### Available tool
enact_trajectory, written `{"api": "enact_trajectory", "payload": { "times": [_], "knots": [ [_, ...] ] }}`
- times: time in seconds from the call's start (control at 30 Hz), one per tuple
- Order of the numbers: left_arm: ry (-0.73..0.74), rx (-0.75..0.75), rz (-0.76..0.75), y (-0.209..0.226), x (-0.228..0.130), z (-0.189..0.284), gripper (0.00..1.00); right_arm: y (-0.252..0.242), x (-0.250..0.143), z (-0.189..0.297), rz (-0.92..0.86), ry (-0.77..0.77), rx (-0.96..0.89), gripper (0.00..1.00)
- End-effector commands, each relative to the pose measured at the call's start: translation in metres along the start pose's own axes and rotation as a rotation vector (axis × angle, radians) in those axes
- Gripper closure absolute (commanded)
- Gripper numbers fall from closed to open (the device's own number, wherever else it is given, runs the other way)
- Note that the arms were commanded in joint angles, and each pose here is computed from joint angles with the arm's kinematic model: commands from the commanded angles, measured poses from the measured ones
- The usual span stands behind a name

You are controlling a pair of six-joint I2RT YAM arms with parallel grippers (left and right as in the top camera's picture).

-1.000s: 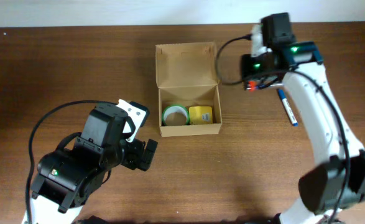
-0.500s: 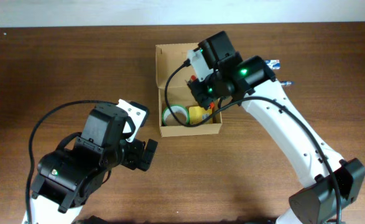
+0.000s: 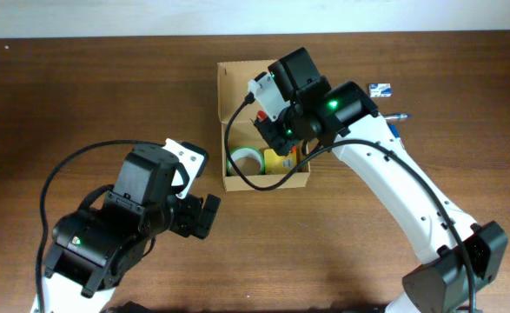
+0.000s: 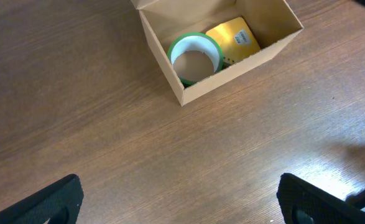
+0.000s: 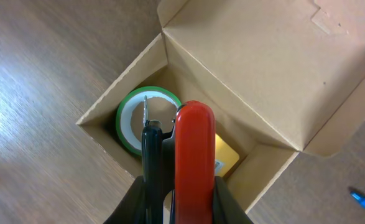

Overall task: Pack container
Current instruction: 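Carry the red stapler over the box and lower it inside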

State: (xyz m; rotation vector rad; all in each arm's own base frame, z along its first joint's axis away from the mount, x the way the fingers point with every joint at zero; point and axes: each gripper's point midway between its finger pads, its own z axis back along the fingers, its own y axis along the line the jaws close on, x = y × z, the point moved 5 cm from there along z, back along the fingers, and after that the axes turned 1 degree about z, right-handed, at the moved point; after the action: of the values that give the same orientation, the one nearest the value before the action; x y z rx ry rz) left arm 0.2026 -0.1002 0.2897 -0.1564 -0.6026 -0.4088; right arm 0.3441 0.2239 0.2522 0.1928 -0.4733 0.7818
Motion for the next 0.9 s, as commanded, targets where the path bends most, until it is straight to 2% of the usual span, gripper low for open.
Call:
{"api": "enact_trajectory", "payload": {
  "times": [0.0,0.27,0.33,0.63,0.87],
  "knots": [
    [-0.033,-0.015,-0.015,-0.002,0.004,0.008,0.00,0.002,0.004,-0.005,0.108,0.001,0.009,0.93],
    [-0.033,-0.015,-0.015,-0.002,0.004,0.008,0.00,0.000,-0.002,-0.031,0.287,0.060,0.028,0.93],
    [-0.033,-0.015,-0.015,-0.002,0.004,0.008,0.00,-0.001,-0.004,-0.038,0.339,0.075,0.035,0.96],
    [-0.033,-0.015,-0.015,-0.002,0.004,0.008,0.00,-0.004,-0.001,-0.058,0.530,0.074,0.045,0.96],
    [-0.033,-0.015,-0.015,-0.002,0.004,0.008,0.00,-0.009,0.011,-0.077,0.570,0.032,0.022,0.96]
  ]
}}
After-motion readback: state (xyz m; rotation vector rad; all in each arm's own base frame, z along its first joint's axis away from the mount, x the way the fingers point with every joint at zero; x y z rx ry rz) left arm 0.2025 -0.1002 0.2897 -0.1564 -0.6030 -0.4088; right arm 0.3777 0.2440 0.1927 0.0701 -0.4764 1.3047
